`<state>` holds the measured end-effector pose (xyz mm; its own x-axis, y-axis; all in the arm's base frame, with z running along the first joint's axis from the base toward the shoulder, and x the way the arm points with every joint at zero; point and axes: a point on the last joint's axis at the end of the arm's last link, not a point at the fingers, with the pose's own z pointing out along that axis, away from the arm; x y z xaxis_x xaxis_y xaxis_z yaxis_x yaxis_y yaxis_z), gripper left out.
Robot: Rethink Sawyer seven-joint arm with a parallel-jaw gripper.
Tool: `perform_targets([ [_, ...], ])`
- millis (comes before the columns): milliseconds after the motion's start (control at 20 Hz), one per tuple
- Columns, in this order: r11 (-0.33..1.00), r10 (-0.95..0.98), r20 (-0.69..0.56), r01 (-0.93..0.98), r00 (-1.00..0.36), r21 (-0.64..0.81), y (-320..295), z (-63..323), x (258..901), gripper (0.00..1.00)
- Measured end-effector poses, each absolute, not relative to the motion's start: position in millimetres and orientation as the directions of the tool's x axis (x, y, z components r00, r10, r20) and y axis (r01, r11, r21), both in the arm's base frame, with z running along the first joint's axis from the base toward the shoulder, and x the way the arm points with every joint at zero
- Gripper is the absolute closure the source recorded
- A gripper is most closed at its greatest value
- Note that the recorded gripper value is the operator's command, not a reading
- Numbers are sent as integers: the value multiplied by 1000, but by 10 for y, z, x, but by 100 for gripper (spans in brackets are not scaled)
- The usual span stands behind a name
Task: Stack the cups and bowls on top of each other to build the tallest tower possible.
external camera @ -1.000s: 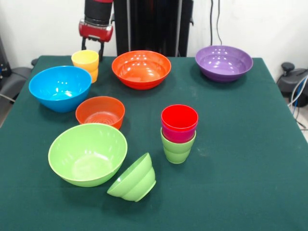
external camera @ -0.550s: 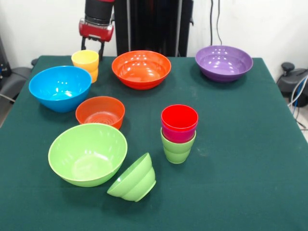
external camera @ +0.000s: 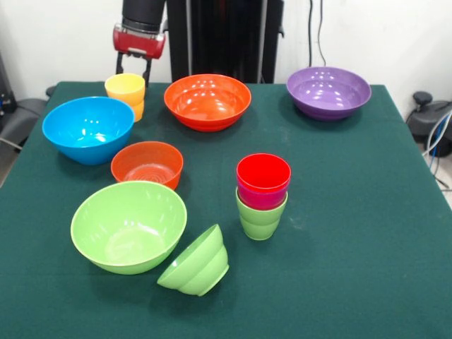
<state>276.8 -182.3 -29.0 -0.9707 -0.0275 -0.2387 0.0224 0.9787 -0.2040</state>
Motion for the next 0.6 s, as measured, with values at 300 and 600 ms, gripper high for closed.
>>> perform_targets([
  [300, 978, -40, -246, 12, -969, -208, -1846, -221, 2812, 0],
  [600, 974, -61, -221, -10, -973, -226, -1900, -114, 2818, 0],
])
